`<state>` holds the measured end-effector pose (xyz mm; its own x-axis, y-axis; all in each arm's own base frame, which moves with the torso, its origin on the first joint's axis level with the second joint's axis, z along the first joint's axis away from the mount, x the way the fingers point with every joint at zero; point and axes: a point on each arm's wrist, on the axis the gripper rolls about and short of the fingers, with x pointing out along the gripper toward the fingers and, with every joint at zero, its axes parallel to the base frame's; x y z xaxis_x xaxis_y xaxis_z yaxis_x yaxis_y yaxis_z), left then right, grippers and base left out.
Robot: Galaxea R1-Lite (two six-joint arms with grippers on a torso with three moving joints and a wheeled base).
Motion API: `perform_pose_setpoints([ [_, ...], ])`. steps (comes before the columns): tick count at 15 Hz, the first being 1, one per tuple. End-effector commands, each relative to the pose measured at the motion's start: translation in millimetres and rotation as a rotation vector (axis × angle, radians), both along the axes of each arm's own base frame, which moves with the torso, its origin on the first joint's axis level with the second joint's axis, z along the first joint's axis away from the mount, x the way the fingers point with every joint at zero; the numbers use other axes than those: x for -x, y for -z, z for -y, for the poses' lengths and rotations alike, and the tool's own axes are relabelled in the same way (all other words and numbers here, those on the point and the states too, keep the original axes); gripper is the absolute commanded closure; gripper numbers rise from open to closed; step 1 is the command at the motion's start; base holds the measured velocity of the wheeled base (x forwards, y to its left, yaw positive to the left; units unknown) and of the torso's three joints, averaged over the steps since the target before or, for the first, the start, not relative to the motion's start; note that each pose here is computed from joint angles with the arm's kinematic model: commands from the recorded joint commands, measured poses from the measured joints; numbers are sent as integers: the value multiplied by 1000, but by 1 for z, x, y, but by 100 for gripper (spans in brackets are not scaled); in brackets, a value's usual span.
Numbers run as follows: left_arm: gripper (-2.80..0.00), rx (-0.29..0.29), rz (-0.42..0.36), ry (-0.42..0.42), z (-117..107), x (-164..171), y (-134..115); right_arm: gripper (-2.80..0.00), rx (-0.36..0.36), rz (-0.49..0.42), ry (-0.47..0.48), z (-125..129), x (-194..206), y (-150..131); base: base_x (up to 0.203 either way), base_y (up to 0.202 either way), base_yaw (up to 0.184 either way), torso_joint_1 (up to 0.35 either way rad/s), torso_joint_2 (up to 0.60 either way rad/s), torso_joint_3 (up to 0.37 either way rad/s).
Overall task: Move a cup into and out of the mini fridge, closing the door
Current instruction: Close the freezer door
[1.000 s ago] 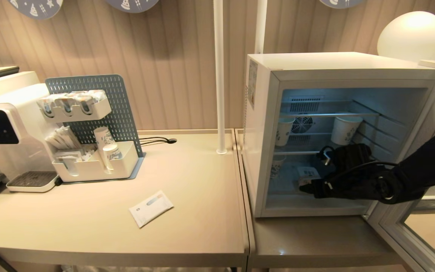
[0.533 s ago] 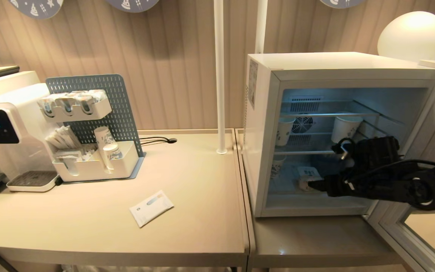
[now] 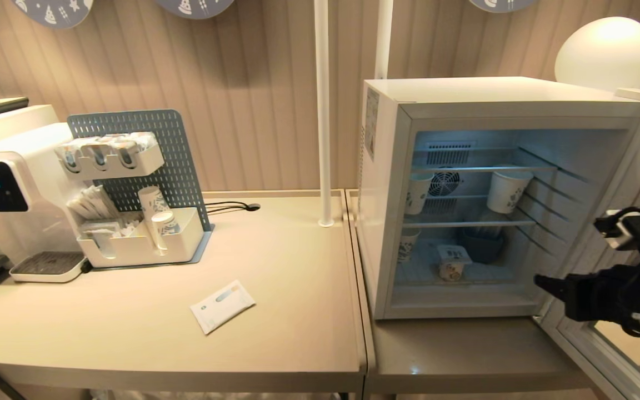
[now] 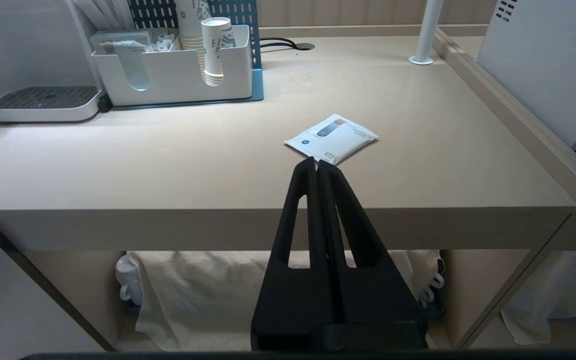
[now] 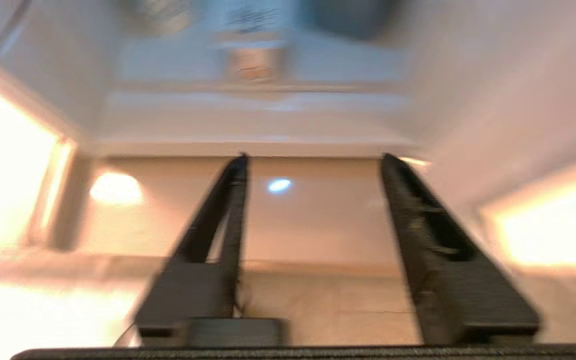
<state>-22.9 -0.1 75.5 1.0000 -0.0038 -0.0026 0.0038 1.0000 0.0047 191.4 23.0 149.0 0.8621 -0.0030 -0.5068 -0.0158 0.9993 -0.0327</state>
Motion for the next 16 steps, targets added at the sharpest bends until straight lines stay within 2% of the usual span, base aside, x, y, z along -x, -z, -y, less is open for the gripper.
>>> perform_pose_setpoints([
  [1,0,0,-2,1,0,0,0,0,30,172,89,4,50,-27,0,0,0,0,0,0],
  [4,0,0,-2,-1,0,0,0,0,78,252,200,12,112,-36,0,0,0,0,0,0],
  [8,0,0,-2,0,0,0,0,0,188,376,572,36,176,-31,0,0,0,0,0,0],
  [10,0,0,-2,0,0,0,0,0,213,448,698,43,204,-22,0,0,0,0,0,0],
  [11,0,0,-2,-1,0,0,0,0,206,474,750,43,210,-14,0,0,0,0,0,0],
  [13,0,0,-2,-1,0,0,0,0,216,454,835,43,206,5,0,0,0,0,0,0],
  [16,0,0,-2,-1,0,0,0,0,119,599,855,42,204,-4,0,0,0,0,0,0],
])
